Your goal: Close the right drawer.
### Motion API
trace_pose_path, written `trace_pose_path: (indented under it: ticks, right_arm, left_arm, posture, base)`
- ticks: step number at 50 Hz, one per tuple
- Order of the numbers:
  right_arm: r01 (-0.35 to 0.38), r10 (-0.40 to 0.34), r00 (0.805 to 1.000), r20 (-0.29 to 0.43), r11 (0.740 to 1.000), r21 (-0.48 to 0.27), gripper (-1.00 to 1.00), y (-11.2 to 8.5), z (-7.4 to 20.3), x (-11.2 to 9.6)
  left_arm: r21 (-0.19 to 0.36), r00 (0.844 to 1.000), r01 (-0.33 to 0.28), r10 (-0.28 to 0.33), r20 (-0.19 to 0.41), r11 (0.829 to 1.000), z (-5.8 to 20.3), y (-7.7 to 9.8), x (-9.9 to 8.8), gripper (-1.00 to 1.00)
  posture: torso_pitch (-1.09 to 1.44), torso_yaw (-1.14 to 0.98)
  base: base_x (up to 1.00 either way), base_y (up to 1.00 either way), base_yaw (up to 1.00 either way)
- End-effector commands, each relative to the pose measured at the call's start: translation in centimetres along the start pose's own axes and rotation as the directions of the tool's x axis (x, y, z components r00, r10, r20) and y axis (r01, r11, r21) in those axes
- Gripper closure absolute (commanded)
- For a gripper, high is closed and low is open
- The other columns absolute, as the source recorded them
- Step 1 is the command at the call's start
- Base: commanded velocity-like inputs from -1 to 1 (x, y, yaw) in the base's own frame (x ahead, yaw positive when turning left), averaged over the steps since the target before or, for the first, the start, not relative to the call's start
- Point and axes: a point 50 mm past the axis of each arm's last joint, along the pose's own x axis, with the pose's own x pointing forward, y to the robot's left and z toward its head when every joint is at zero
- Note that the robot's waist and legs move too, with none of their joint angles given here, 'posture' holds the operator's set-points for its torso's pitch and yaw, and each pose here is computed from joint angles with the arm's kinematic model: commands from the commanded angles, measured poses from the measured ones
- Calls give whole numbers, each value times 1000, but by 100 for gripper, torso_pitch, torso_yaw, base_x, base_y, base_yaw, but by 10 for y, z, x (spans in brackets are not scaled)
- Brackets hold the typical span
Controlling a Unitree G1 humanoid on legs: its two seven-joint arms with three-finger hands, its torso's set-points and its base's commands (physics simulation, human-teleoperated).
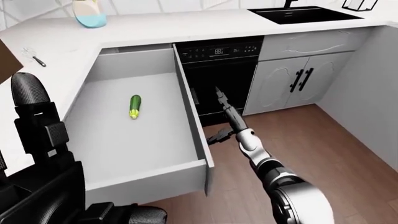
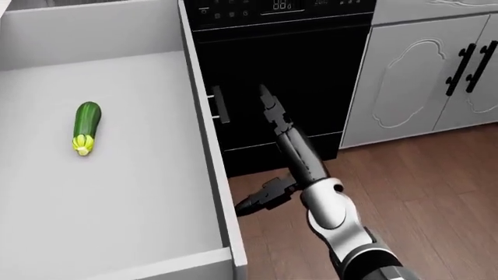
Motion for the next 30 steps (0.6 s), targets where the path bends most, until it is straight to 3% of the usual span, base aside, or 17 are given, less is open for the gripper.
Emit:
trace_pose_path:
  ticks: [1, 12, 30]
  right_arm:
    - [-97, 99, 993, 61, 994, -41, -100, 14, 14, 6]
    - [-150, 154, 985, 73, 987, -54, -100, 28, 21, 9]
    - [-173, 177, 979, 102, 984, -45, -100, 37, 34, 15]
  left_arm:
    - [-4, 999, 10, -9, 51, 1000, 9, -2, 2, -100]
    - [-6, 999, 8, -7, 51, 1000, 8, -1, 2, -100]
    - [-7, 999, 5, -5, 51, 1000, 8, -1, 3, -100]
  posture:
    - [0, 0]
    - [0, 0]
    - [0, 0]
  base:
    - [0, 0, 0]
    - [0, 0, 0]
    - [0, 0, 0]
